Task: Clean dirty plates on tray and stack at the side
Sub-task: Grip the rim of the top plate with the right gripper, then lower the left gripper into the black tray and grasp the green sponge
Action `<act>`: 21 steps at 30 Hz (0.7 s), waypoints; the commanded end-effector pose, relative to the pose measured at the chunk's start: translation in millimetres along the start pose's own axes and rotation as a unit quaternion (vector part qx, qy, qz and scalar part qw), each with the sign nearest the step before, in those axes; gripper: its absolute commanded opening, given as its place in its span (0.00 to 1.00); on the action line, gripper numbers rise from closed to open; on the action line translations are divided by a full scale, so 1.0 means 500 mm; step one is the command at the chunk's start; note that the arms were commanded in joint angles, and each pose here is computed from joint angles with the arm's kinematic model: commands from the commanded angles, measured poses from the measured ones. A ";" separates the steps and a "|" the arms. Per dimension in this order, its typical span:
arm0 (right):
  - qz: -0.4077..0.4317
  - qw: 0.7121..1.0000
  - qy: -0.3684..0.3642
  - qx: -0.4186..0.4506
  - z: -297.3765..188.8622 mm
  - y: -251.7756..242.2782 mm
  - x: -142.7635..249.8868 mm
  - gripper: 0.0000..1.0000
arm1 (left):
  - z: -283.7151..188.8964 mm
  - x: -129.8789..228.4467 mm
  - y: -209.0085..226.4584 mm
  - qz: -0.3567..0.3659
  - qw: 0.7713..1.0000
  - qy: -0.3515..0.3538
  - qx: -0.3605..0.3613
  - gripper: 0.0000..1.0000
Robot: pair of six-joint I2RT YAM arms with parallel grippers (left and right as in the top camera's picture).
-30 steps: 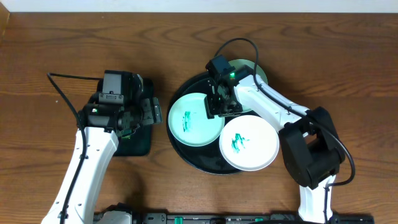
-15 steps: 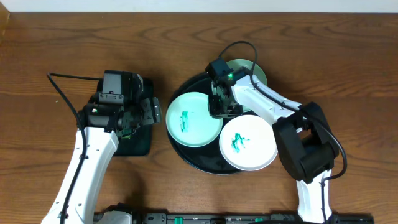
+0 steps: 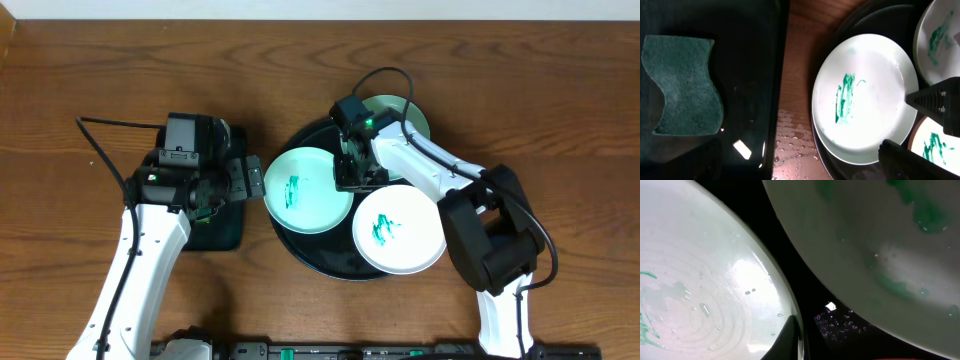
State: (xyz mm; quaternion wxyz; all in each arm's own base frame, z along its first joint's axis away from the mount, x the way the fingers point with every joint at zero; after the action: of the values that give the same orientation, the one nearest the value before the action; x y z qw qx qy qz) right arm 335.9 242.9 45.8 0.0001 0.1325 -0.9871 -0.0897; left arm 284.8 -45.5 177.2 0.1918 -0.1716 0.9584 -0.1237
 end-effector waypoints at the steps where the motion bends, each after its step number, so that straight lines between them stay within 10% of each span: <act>1: 0.008 0.999 -0.001 0.032 0.002 -0.014 0.002 0.01 | -0.011 -0.012 -0.003 0.002 1.000 -0.011 0.000 0.99; 6: 0.009 0.999 0.007 0.034 0.009 -0.019 0.011 0.01 | 0.012 -0.028 0.063 -0.001 0.992 -0.038 -0.118 0.99; 21: -0.009 0.998 0.041 0.044 0.038 -0.034 0.054 0.01 | 0.089 -0.027 0.093 -0.010 0.985 0.002 -0.172 0.98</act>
State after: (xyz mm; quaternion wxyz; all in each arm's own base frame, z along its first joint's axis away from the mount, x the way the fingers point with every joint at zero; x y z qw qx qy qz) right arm 330.6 239.6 44.4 0.0023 0.1352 -0.9869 -0.0875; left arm 300.3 -8.2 126.0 0.1527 -0.2024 0.9666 0.0383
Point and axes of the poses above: each gripper's point midway between its finger pads, its own z axis out along the fingers, its own y axis along the line the jaws close on, x = y × z, the point moved 4 cm from there along -z, back along the fingers, and after that the axes turned 12 degrees about -z, right-handed, at the moved point
